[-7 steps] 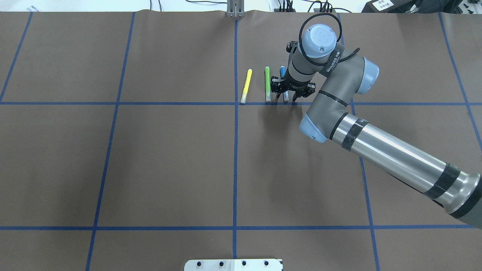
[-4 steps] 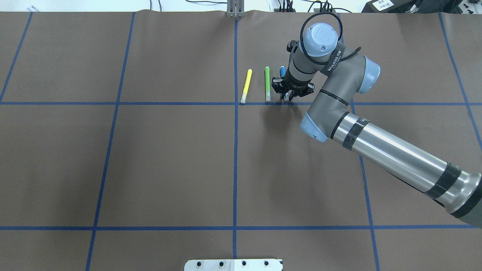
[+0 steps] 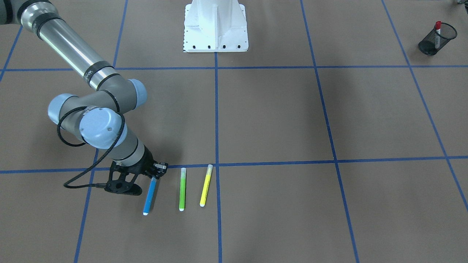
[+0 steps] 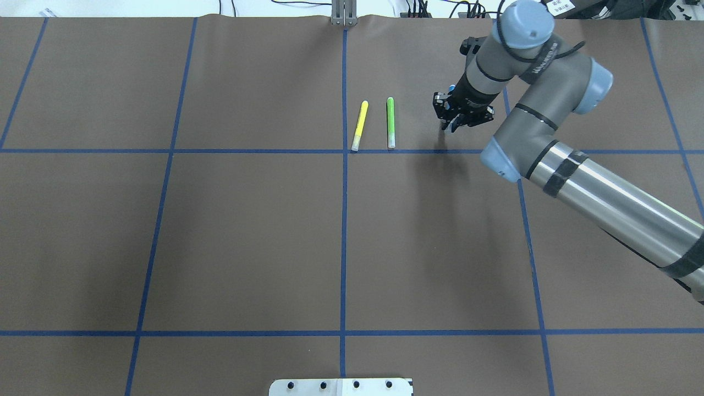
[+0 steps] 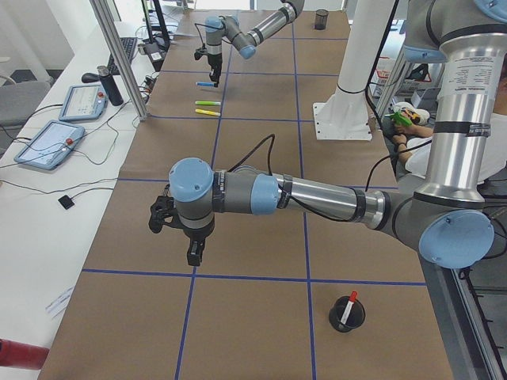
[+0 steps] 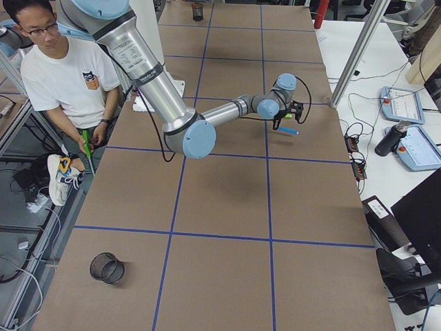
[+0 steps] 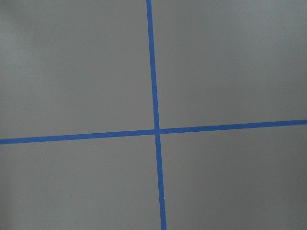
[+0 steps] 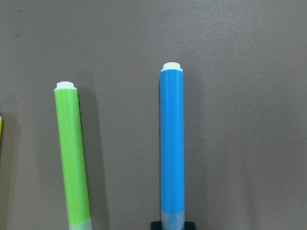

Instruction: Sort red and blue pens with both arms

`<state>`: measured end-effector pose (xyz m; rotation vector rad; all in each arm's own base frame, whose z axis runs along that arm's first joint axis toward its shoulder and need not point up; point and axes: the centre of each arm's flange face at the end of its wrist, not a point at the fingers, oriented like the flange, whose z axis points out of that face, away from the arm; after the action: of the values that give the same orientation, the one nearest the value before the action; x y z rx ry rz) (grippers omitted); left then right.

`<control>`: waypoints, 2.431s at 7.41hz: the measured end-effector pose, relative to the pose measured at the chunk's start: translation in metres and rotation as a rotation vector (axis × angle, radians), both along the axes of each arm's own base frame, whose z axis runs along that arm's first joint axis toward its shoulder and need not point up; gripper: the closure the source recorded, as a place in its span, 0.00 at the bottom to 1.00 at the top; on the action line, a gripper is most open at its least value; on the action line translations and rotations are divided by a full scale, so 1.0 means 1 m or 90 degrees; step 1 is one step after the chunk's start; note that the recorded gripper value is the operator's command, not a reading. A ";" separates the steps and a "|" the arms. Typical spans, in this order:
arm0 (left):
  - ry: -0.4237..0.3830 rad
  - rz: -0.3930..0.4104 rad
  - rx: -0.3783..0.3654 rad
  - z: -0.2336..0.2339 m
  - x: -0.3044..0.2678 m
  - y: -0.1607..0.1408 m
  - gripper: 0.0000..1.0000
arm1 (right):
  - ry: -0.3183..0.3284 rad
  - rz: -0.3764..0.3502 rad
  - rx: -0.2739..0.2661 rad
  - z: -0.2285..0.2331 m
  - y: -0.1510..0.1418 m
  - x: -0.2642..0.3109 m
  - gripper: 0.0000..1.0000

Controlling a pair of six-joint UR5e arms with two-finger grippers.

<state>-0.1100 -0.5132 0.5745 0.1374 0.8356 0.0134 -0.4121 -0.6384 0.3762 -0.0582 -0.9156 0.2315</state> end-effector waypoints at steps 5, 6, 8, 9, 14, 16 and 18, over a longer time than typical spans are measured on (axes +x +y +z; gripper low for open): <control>0.020 0.001 -0.001 -0.001 0.002 0.000 0.00 | 0.093 0.006 0.072 0.161 0.015 0.203 1.00; 0.023 0.001 -0.002 -0.001 0.002 0.001 0.00 | 0.125 -0.010 0.087 0.201 0.031 0.244 1.00; 0.024 0.001 -0.003 0.000 0.002 0.001 0.00 | 0.162 -0.048 0.074 0.260 0.061 0.315 1.00; 0.024 0.001 -0.005 0.001 0.002 0.001 0.00 | 0.178 -0.077 0.052 0.273 0.071 0.339 1.00; 0.026 0.001 -0.011 0.007 0.003 0.001 0.00 | 0.198 -0.262 -0.061 0.330 0.161 0.399 1.00; 0.026 0.001 -0.010 0.008 0.003 0.000 0.00 | 0.194 -0.318 -0.141 0.330 0.201 0.409 1.00; 0.026 0.001 -0.008 0.006 0.003 0.000 0.00 | 0.185 -0.382 -0.200 0.326 0.234 0.427 1.00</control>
<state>-0.1071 -0.5133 0.5809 0.1256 0.8765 0.0076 0.0152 -0.4043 0.7019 -0.5674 -0.5337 -0.1755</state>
